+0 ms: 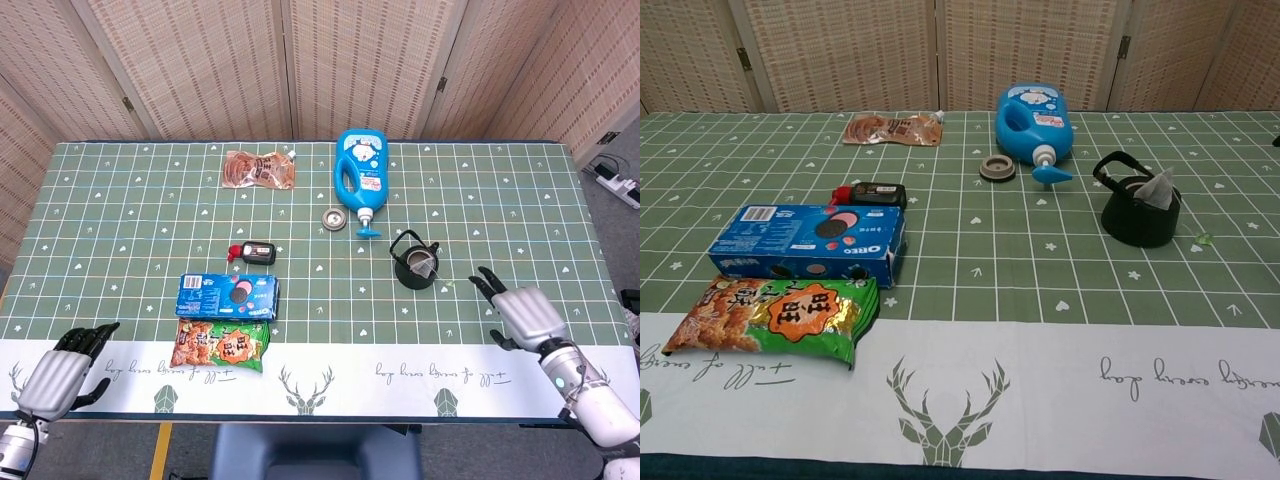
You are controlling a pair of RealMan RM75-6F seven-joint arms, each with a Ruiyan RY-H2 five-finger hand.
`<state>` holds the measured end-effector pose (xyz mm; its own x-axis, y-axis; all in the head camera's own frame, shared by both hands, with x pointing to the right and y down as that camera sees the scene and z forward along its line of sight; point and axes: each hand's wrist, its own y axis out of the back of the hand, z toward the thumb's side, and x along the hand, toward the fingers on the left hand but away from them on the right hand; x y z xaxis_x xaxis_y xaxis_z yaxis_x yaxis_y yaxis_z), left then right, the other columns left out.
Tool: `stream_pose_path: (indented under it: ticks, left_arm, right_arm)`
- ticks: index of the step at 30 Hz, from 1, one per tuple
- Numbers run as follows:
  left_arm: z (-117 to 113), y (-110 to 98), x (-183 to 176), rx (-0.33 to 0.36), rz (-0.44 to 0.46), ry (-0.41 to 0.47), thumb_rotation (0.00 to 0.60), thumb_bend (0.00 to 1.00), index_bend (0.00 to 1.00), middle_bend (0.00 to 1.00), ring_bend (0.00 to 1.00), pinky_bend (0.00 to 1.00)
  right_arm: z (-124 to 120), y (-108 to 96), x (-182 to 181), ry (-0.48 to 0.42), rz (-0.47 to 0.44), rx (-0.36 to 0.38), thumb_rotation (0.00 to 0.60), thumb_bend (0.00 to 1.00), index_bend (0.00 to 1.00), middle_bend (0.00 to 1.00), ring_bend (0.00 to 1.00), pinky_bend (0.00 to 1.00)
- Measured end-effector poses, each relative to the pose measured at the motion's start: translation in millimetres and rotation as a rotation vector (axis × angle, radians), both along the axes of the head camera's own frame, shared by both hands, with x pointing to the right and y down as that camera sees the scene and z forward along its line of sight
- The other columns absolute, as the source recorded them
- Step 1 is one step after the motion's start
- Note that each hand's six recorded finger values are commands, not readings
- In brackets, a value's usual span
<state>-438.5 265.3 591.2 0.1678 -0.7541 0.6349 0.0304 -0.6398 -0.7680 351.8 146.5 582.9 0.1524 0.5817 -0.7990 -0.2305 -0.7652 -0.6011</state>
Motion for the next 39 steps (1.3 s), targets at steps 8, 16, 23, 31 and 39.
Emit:
stream_pose_path:
  ticks: [8, 16, 23, 31, 39]
  left_arm:
    - [-2, -1, -2, 0.002, -0.008, 0.011, 0.6, 0.33, 0.0, 0.1, 0.14, 0.13]
    - [-6, -4, -5, 0.007, -0.021, 0.027, 0.6, 0.33, 0.0, 0.1, 0.14, 0.13]
    - [-9, -5, -6, 0.011, -0.026, 0.036, 0.6, 0.33, 0.0, 0.1, 0.14, 0.13]
    - [-8, -5, -7, 0.008, -0.027, 0.036, 0.6, 0.33, 0.0, 0.1, 0.14, 0.13]
    - [-10, -6, -8, 0.01, -0.031, 0.041, 0.6, 0.33, 0.0, 0.1, 0.14, 0.13]
  right_arm:
    - [43, -4, -16, -0.01, 0.025, -0.1, 0.6, 0.4, 0.01, 0.0, 0.71, 0.44]
    - [75, -19, -40, -0.06, 0.04, -0.133, 0.6, 0.4, 0.03, 0.0, 0.71, 0.44]
    - [84, -26, -50, -0.082, 0.048, -0.14, 0.6, 0.4, 0.04, 0.0, 0.71, 0.44]
    - [92, -32, -56, -0.1, 0.068, -0.145, 0.6, 0.4, 0.04, 0.0, 0.71, 0.44]
    - [102, -39, -63, -0.1, 0.072, -0.156, 0.6, 0.4, 0.06, 0.0, 0.71, 0.44]
